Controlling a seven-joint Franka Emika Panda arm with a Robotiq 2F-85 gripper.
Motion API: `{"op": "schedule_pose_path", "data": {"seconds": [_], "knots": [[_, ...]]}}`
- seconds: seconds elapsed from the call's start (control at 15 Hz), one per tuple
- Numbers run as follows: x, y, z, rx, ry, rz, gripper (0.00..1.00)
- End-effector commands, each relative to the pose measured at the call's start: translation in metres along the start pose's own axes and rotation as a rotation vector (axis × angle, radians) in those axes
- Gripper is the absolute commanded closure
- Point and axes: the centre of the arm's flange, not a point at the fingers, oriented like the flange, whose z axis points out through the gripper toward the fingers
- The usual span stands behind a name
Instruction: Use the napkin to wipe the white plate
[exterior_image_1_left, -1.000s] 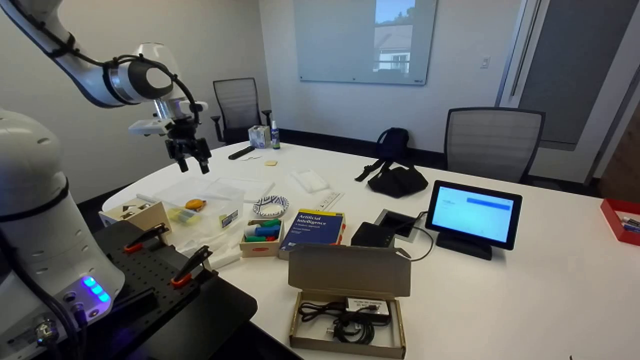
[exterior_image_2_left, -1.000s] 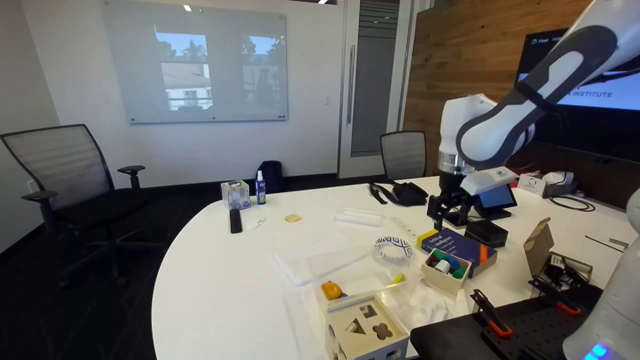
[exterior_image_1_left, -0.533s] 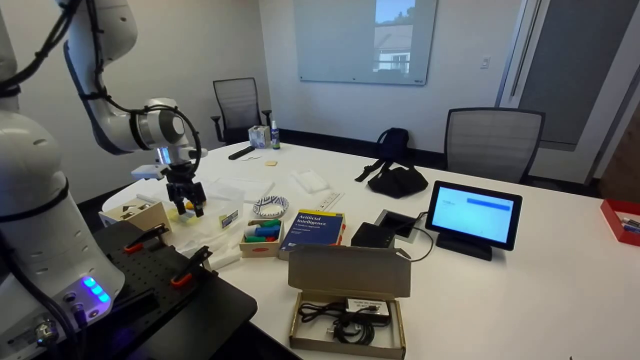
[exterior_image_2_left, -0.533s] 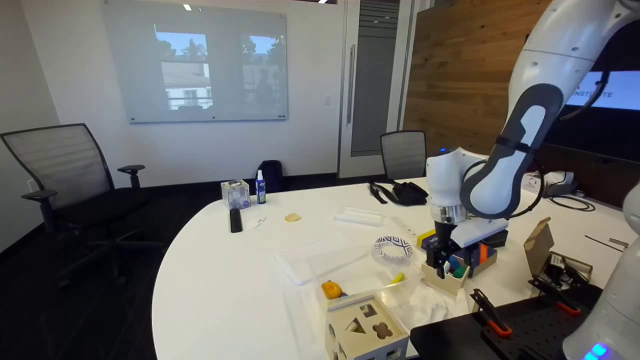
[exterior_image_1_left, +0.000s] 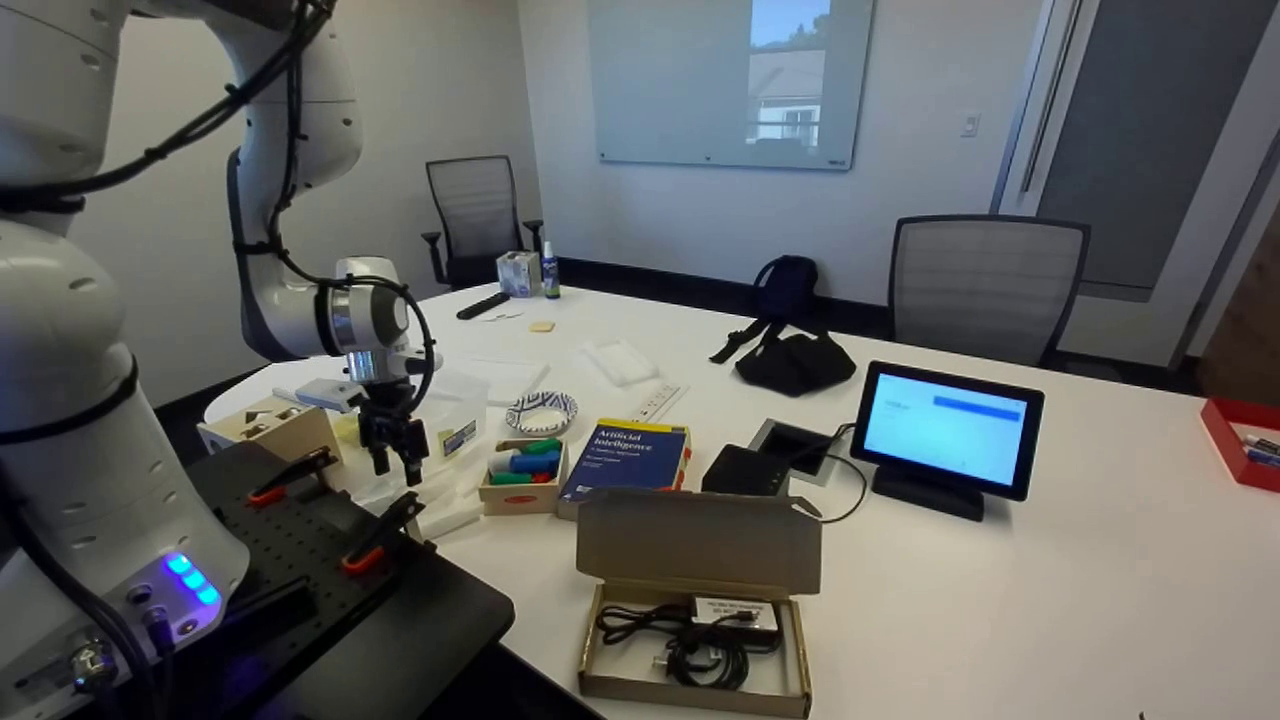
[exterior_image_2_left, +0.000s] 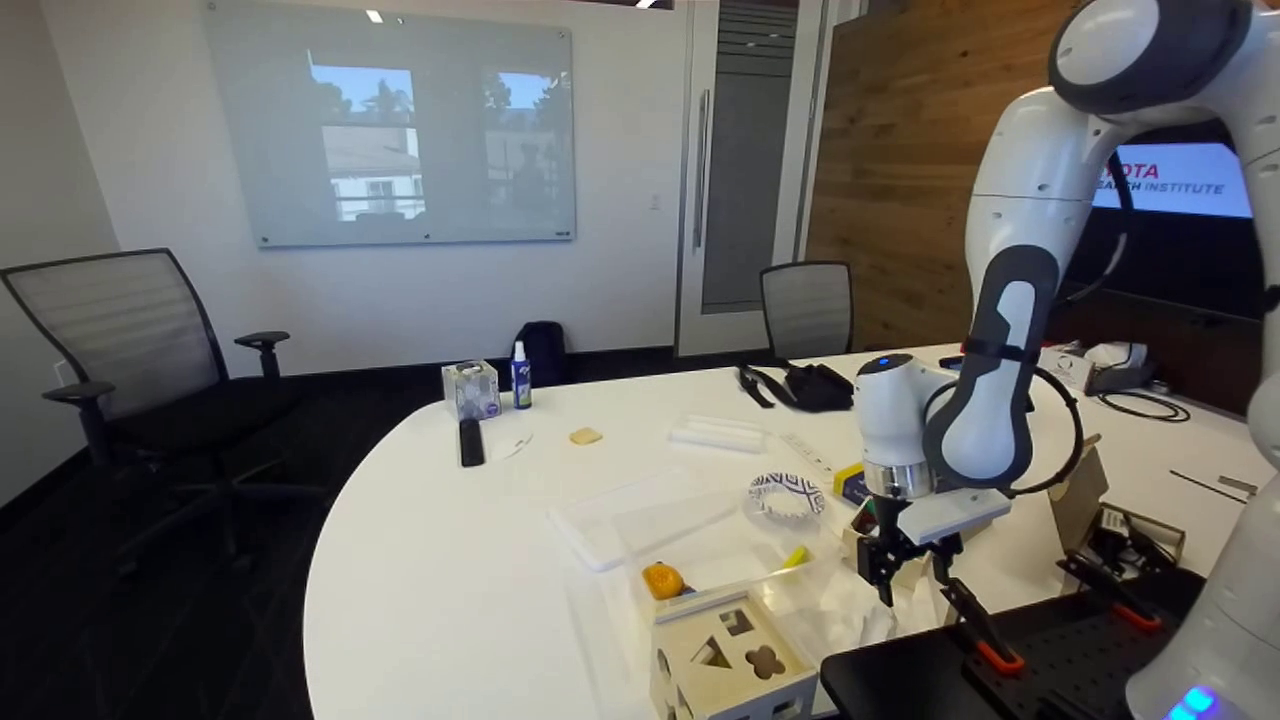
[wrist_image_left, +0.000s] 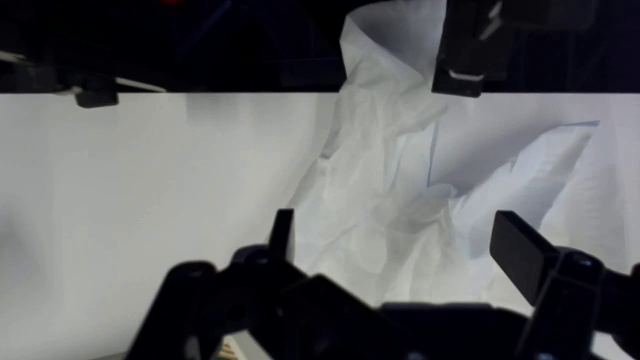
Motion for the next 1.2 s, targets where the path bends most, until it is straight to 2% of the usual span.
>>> {"op": "schedule_pose_path", "data": {"seconds": [0.0, 0.2, 0.27, 0.4, 0.6, 0.73, 0.93, 1.0, 1.13], "knots": [[0.014, -0.021, 0.038, 0.046, 0.045, 0.02, 0.0], [0.019, -0.03, 0.061, 0.05, 0.09, 0.027, 0.0], [0.02, -0.029, 0.069, 0.028, 0.114, 0.027, 0.25], [0.023, -0.028, 0.077, -0.001, 0.149, 0.031, 0.34], [0.025, -0.034, 0.084, -0.016, 0.194, 0.028, 0.6], [0.022, -0.04, 0.084, -0.017, 0.218, 0.017, 0.73], [0.018, -0.041, 0.075, -0.003, 0.215, 0.004, 0.95], [0.015, -0.037, 0.063, 0.003, 0.205, -0.005, 1.0], [0.01, -0.021, 0.034, 0.011, 0.177, -0.007, 1.0]]}}
